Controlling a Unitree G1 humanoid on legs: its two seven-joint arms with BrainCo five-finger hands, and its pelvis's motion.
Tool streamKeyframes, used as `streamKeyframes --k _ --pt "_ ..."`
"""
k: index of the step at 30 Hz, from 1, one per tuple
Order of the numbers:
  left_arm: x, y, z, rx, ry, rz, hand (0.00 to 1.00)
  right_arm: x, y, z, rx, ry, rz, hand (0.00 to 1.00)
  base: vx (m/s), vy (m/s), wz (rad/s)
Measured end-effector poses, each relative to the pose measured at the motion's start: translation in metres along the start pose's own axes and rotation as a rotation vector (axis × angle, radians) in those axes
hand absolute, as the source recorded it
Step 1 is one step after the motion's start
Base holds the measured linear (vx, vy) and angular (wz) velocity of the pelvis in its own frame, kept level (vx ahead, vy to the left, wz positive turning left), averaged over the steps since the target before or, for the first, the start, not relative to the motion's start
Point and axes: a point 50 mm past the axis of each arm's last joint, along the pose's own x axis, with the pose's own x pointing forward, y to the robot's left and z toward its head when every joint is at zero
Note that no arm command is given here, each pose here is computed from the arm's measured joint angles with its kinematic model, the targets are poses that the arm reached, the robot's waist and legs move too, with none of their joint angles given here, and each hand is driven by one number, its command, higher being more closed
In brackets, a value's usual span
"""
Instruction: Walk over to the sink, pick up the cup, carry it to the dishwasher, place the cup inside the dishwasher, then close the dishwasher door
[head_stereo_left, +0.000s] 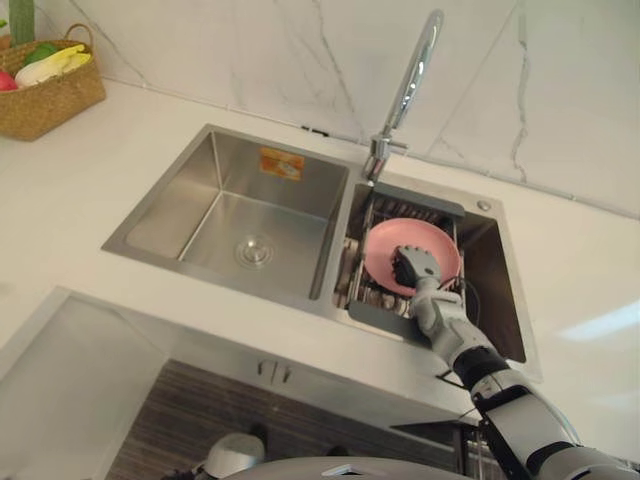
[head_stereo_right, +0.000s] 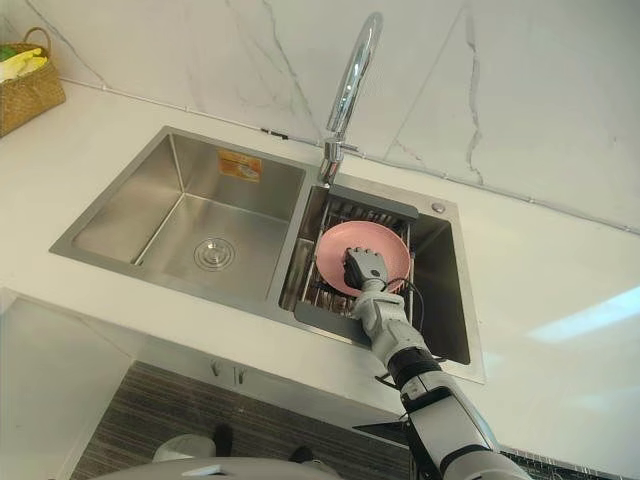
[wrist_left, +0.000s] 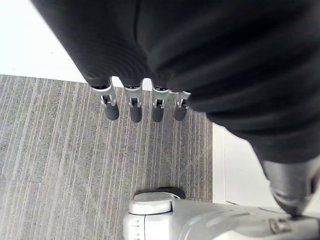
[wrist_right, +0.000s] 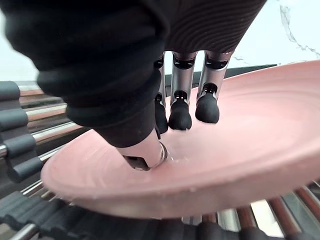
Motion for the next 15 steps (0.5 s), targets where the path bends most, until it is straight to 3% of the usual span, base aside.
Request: streamKeyframes --k 10,15 --pt "0.000 0.000 0.000 0.015 -0.001 0.005 0.00 -0.001 -0.007 -0.012 0.247 0.101 -0.066 0.00 0.00 0.000 -0.02" --pt "-0.001 0.000 -0.005 0.013 0.011 0.006 0.00 0.003 -0.051 -0.002 0.388 0.037 -0.273 0.00 0.00 0.004 -0.19"
